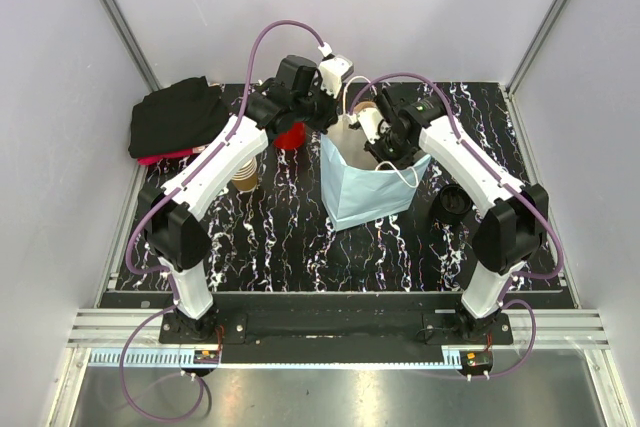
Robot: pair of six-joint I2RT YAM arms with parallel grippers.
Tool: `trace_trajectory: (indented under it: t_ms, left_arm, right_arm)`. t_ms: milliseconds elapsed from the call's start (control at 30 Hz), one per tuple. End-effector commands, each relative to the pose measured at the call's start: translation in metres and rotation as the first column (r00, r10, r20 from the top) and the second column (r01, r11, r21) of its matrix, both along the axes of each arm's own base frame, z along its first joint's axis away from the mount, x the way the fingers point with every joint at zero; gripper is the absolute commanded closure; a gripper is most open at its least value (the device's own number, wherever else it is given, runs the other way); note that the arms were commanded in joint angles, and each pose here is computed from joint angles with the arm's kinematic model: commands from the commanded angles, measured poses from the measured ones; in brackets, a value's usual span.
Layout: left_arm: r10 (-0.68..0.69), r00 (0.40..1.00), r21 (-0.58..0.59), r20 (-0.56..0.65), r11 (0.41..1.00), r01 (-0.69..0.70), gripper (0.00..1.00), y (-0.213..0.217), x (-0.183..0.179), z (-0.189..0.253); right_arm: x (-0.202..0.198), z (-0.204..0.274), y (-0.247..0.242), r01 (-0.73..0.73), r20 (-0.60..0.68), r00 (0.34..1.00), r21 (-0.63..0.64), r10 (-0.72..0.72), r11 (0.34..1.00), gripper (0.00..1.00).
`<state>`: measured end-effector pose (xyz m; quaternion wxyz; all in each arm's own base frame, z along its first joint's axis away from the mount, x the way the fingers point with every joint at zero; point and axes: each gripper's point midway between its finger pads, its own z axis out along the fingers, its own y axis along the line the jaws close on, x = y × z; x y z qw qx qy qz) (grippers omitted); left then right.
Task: Pack the takeout coffee
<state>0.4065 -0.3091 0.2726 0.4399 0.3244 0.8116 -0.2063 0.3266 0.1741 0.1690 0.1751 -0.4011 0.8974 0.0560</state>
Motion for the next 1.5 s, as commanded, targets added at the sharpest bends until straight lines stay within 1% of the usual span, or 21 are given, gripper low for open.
trace_trajectory:
  t_ms: [0,400,667,1000,1467]
  left_arm:
    - [0.002,0.998,-0.051,0.058,0.999,0.001,1.00,0.002,-0.005,0.030]
    - [-0.004,0.998,-0.052,0.056,0.999,0.007,1.00,0.002,-0.007,0.030]
    - [-0.007,0.999,-0.054,0.053,0.999,0.010,1.00,0.000,-0.007,0.029]
    - [-0.013,0.999,-0.051,0.052,0.999,0.016,1.00,-0.002,-0.008,0.028]
    - [-0.019,0.998,-0.048,0.052,0.999,0.021,1.00,-0.004,-0.009,0.027]
  right_arm:
    - [0.001,0.004,-0.010,0.012,0.032,0.999,-0.031,-0.011,0.999,1.00]
    - [0.011,0.001,-0.006,-0.001,0.085,0.996,-0.013,0.002,1.000,1.00]
    - [0.011,-0.003,-0.005,-0.014,0.104,0.994,0.002,0.014,1.000,1.00]
    - [0.015,0.001,-0.002,-0.036,0.161,0.986,0.030,0.031,0.999,1.00]
    - [0.017,0.003,0.003,-0.052,0.168,0.985,0.049,0.043,0.997,1.00]
